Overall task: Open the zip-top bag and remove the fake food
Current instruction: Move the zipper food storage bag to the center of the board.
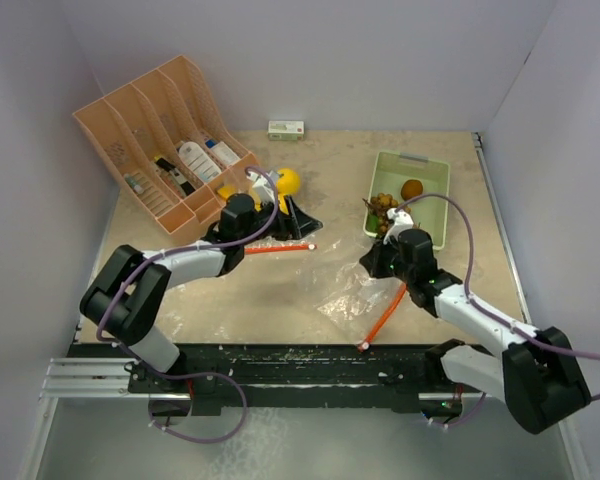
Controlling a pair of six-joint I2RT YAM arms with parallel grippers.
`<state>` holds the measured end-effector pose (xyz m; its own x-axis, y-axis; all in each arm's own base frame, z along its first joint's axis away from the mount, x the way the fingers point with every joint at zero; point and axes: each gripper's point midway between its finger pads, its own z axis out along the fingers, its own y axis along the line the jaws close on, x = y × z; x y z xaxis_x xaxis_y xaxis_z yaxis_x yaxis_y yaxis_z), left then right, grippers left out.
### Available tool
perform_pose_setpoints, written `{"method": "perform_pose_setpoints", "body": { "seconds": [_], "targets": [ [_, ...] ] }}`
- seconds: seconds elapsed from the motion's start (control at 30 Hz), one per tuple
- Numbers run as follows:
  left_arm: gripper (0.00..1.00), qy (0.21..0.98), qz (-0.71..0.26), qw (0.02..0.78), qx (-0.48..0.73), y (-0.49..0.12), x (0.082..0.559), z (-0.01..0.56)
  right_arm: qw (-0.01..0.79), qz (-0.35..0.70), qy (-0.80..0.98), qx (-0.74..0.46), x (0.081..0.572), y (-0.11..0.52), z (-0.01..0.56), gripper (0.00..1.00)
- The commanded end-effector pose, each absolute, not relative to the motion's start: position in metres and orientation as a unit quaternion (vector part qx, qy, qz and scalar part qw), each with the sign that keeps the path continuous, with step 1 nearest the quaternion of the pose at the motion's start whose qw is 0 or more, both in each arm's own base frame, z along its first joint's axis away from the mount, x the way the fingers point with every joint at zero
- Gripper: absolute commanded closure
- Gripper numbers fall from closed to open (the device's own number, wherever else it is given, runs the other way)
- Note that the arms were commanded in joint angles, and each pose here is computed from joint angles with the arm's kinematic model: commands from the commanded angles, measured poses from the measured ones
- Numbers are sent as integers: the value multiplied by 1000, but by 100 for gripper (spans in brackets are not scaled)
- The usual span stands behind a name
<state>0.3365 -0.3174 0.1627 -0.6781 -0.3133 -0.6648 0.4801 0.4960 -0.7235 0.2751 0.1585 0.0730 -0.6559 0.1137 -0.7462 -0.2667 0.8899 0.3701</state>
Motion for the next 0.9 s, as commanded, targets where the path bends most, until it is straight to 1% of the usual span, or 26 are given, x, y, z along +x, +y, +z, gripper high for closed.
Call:
{"method": "perform_pose_setpoints", "body": {
  "seconds": [0.0, 0.13, 0.23, 0.33, 0.4, 0.5, 0.63, 0.77, 0.87],
  "targets": [
    [21, 751, -496, 432, 55, -311, 340, 177, 488, 240, 838, -43, 298, 161, 134, 100],
    [22, 762, -478, 437, 25, -300, 340, 167, 500, 248, 828, -58, 315, 172, 164, 100],
    [24, 784, -431, 445, -27, -276, 344, 156, 509, 272, 814, -75, 333, 190, 192, 100],
    [24, 803, -375, 455, -83, -242, 342, 147, 535, 270, 797, -76, 363, 199, 223, 100],
    [23, 806, -348, 465, -109, -223, 337, 146, 537, 276, 793, -82, 384, 210, 242, 100],
    [23, 821, -338, 449, -104, -219, 328, 135, 561, 278, 775, -84, 420, 224, 274, 100],
    [22, 834, -332, 429, -104, -218, 320, 121, 580, 255, 770, -77, 471, 234, 289, 100],
    [22, 838, -321, 430, -102, -213, 319, 120, 595, 211, 774, -51, 539, 230, 285, 100],
    [22, 840, -315, 429, -103, -207, 320, 122, 588, 177, 788, -37, 578, 222, 281, 100]
  ]
}}
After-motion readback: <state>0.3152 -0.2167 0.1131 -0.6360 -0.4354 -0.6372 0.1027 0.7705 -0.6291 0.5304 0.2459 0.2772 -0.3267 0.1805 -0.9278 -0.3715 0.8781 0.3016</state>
